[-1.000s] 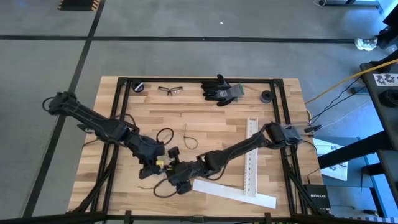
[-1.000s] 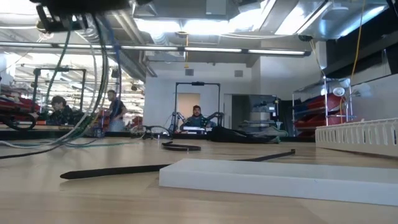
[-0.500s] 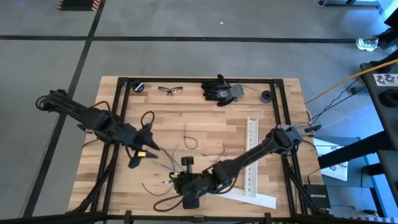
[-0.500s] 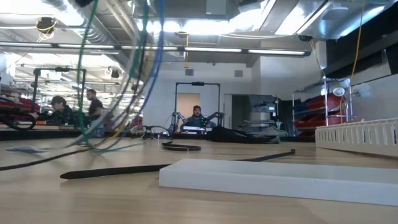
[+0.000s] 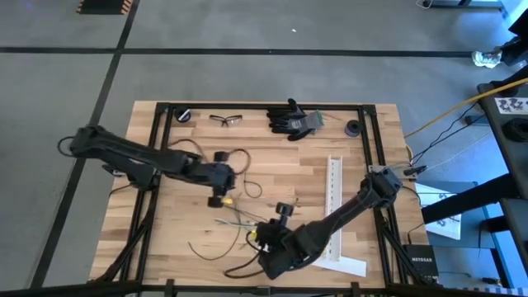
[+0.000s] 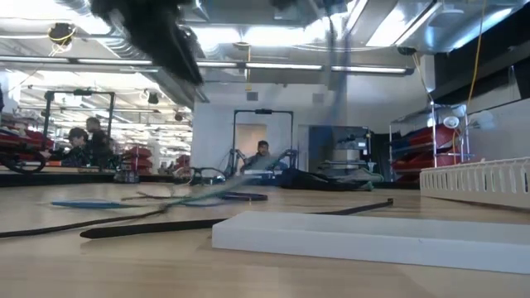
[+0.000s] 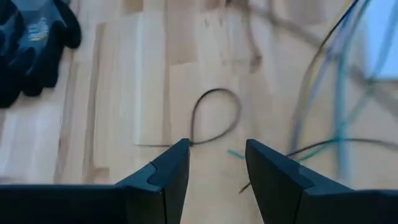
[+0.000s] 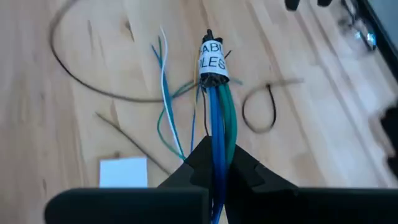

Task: Ziptie cables
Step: Wrap the cable wires with the black zip tie

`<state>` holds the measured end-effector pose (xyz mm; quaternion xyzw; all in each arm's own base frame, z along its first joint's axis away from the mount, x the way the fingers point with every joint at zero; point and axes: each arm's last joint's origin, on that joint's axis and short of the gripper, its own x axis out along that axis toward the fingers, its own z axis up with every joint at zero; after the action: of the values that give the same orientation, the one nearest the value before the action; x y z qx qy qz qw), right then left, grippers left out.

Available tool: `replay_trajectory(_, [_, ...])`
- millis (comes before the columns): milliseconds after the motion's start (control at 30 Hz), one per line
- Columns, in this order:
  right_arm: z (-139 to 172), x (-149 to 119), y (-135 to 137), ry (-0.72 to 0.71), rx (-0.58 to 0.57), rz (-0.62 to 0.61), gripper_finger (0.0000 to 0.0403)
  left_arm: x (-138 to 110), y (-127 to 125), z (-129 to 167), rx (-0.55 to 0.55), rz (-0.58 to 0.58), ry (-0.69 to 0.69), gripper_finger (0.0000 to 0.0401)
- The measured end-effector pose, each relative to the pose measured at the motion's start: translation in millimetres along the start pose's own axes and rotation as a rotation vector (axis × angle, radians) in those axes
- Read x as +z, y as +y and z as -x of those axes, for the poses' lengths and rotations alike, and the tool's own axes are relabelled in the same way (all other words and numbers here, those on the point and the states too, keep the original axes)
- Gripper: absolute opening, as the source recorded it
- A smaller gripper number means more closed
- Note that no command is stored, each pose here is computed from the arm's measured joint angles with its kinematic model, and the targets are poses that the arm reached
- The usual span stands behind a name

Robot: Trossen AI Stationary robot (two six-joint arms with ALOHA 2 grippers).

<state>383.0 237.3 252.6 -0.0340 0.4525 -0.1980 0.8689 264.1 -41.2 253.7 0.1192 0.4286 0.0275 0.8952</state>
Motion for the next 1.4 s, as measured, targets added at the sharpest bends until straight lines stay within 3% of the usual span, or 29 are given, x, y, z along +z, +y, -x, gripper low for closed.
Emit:
replay_trajectory(267, [-34,-45,6,0.111,-0.060,-0.103,0.0000,-1,1,-84,-0.010,-0.200,0.071,0.0141])
replay_trajectory(533, [-50,-68,12,0.149,-0.045,-0.204,0.0000,-19,2,-135,-0.242,-0.250,0.113,0.0141])
replay_trajectory(833, [-50,-67,14,0.150,-0.021,-0.232,0.0000,-21,3,-143,-0.263,-0.274,0.103,0.0126])
replay_trajectory(1133, [-51,-65,16,0.133,-0.003,-0.221,0.0000,-21,0,-143,-0.271,-0.285,0.107,0.0007])
replay_trajectory(1400, [-53,-61,13,0.068,-0.049,-0.234,0.0000,-6,-7,-119,-0.222,-0.263,0.045,0.0000])
